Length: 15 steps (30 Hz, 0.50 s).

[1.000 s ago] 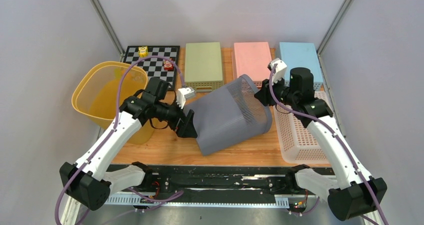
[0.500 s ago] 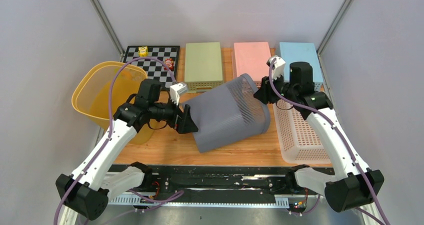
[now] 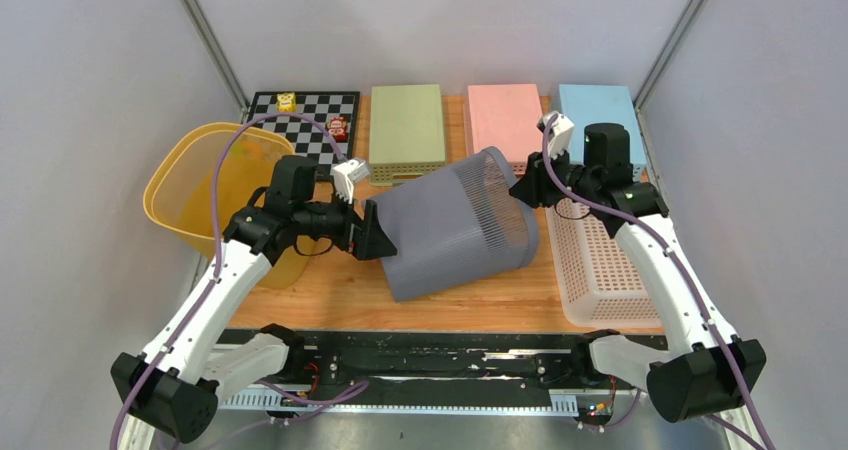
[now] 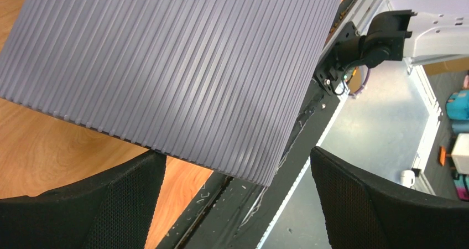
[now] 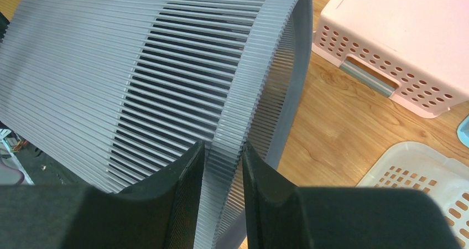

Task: Turn the large container upside down
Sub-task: Turn the container upside down at the center of the board.

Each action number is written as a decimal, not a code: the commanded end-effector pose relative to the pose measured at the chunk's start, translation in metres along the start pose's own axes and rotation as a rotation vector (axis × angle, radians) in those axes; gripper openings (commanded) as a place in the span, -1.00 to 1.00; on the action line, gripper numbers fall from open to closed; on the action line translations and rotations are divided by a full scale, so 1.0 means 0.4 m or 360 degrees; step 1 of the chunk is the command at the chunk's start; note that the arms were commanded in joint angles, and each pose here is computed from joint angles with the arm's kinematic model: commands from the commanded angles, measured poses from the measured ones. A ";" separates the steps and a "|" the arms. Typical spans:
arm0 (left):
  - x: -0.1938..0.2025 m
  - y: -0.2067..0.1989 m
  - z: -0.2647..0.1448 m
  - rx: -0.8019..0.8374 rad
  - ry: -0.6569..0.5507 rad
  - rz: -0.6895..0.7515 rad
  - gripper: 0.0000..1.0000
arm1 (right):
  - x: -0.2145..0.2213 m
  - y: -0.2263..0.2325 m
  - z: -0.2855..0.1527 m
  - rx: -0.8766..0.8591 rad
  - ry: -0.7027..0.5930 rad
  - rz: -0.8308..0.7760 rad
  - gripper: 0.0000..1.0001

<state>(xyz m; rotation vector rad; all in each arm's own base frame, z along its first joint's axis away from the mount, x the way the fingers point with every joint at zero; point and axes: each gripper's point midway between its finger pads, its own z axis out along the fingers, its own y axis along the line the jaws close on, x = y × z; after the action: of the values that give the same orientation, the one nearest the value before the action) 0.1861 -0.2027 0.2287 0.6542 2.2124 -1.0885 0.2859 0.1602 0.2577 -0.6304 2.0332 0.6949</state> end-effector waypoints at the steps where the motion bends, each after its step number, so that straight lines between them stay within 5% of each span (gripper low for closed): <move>1: -0.147 -0.131 -0.053 0.0274 -0.0304 0.0313 1.00 | 0.051 0.105 -0.004 -0.0350 0.0121 0.0184 -0.37; 15: -0.186 -0.181 -0.101 0.0296 -0.0376 0.0344 1.00 | 0.029 0.123 -0.024 -0.0498 0.0049 0.0361 -0.37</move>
<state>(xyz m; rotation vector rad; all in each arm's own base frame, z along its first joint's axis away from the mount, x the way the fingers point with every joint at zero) 0.1875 -0.2022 0.2794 0.6292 2.0887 -1.0881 0.2831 0.1554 0.2574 -0.5358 2.0606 0.8125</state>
